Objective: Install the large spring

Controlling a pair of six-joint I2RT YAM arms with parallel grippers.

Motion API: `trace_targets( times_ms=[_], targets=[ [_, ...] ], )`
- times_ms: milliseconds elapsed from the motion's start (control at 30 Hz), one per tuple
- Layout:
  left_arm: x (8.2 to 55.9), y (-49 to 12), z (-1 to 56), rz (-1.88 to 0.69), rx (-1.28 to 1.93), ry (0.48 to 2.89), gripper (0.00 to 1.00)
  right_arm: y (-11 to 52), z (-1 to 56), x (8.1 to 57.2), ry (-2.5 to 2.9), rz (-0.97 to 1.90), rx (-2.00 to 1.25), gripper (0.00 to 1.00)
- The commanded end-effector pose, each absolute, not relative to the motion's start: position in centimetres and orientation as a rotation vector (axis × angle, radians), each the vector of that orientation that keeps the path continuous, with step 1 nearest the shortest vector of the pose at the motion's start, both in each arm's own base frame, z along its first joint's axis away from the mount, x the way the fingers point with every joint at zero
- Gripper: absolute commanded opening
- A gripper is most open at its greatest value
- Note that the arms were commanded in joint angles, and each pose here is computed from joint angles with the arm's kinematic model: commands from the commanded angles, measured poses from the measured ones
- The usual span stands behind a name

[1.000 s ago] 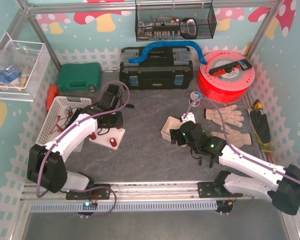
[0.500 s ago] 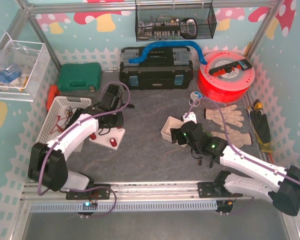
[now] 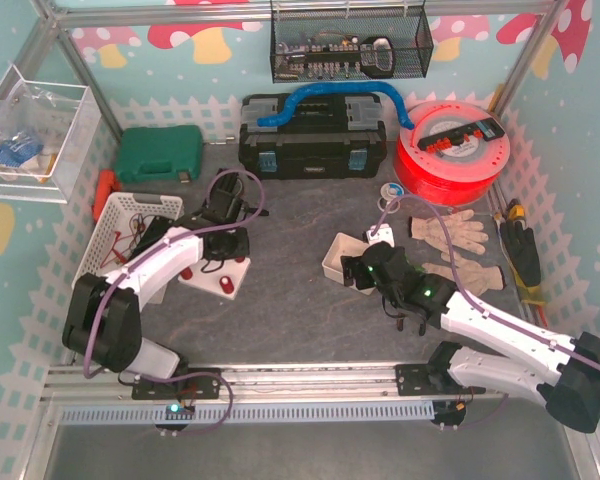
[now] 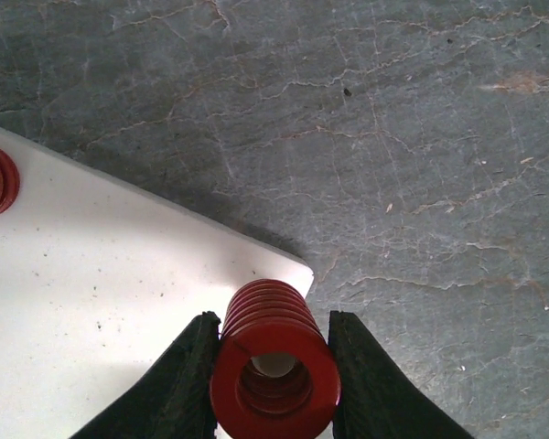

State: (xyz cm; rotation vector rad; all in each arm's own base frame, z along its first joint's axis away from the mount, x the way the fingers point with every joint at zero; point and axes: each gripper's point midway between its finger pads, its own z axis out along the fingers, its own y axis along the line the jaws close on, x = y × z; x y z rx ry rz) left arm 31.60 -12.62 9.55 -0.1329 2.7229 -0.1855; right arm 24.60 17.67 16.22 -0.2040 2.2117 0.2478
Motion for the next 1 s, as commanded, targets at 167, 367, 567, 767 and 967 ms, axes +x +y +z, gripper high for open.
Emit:
trace_targets(
  times_ms=[167, 367, 567, 767, 967],
  targets=[
    [32.2, -13.1, 10.1, -0.225, -0.171, 2.692, 0.44, 17.0, 19.3, 25.4, 2.13, 0.215, -0.189, 0.99],
    [33.2, -13.9, 13.1, -0.3, -0.194, 2.622, 0.61, 17.2, 22.4, 26.5, 2.038, 0.205, -0.181, 0.99],
    [36.9, -14.2, 20.2, -0.325, -0.158, 2.366, 0.76, 15.9, 24.9, 29.8, 1.856, 0.01, -0.212, 0.99],
    [41.2, -13.6, 27.2, -0.233, -0.053, 1.987, 0.99, 10.8, 24.5, 36.3, 1.823, -0.127, -0.13, 0.99],
    [42.4, -12.2, 26.4, 0.02, 0.138, 1.731, 0.99, 4.5, 23.5, 40.8, 1.802, -0.267, -0.061, 0.99]
  ],
)
